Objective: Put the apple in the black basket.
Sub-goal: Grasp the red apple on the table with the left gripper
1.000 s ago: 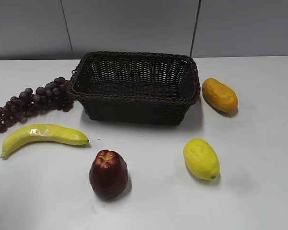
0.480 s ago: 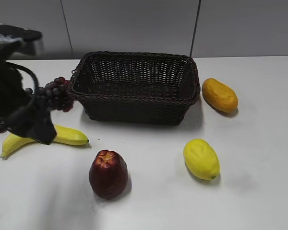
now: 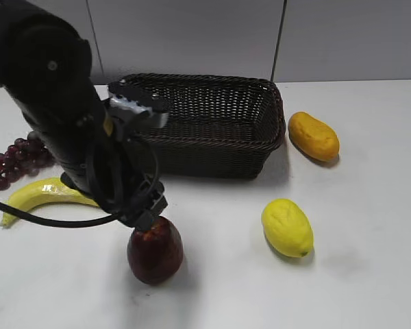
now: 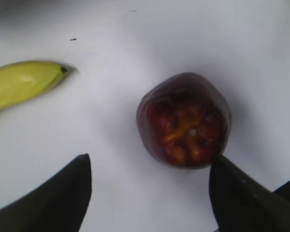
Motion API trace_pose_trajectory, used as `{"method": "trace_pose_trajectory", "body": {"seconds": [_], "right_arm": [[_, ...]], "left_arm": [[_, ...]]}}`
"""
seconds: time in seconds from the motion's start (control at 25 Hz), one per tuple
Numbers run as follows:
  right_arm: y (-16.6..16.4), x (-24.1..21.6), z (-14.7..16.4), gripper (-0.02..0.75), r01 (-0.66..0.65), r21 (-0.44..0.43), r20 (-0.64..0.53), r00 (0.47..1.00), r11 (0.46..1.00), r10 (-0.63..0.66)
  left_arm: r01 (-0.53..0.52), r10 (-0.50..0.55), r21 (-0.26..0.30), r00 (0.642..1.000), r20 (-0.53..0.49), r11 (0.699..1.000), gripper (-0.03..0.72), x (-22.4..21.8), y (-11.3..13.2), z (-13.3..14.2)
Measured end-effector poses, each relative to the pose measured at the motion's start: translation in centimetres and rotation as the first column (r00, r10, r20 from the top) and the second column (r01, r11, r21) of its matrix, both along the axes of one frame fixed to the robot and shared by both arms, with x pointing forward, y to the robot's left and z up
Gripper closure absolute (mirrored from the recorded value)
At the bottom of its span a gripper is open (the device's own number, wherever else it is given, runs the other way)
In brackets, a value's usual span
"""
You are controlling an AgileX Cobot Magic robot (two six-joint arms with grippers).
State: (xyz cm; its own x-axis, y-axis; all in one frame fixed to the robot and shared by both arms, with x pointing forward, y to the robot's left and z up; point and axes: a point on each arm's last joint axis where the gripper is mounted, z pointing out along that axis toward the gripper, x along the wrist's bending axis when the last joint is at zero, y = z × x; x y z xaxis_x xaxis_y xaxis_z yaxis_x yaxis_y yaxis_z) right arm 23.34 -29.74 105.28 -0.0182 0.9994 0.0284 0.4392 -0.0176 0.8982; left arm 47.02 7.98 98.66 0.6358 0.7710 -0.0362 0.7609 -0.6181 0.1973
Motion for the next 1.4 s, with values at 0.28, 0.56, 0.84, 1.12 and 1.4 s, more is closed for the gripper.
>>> {"method": "trace_pose_trajectory", "body": {"seconds": [0.28,0.56,0.84,1.12,1.4], "right_arm": [[0.0,0.0,0.0,0.164,0.000,0.000,0.000,1.000,1.000,0.000],[0.0,0.0,0.0,0.164,0.000,0.000,0.000,1.000,1.000,0.000],[0.0,0.0,0.0,0.164,0.000,0.000,0.000,1.000,1.000,0.000],[0.0,0.0,0.0,0.164,0.000,0.000,0.000,1.000,1.000,0.000],[0.0,0.0,0.0,0.164,0.000,0.000,0.000,1.000,1.000,0.000]], "left_arm": [[0.032,-0.031,-0.028,0.999,0.030,0.999,0.130,-0.1,-1.4,-0.2],[0.031,-0.030,0.019,0.999,-0.019,0.999,0.130,0.3,-1.9,-2.6],[0.029,-0.026,0.054,0.998,-0.062,0.998,0.130,0.6,-2.2,-4.7],[0.028,-0.025,0.056,0.998,-0.066,0.998,0.159,0.7,-2.3,-4.7],[0.029,-0.026,0.052,0.998,-0.063,0.998,0.160,0.6,-2.2,-4.4]]}}
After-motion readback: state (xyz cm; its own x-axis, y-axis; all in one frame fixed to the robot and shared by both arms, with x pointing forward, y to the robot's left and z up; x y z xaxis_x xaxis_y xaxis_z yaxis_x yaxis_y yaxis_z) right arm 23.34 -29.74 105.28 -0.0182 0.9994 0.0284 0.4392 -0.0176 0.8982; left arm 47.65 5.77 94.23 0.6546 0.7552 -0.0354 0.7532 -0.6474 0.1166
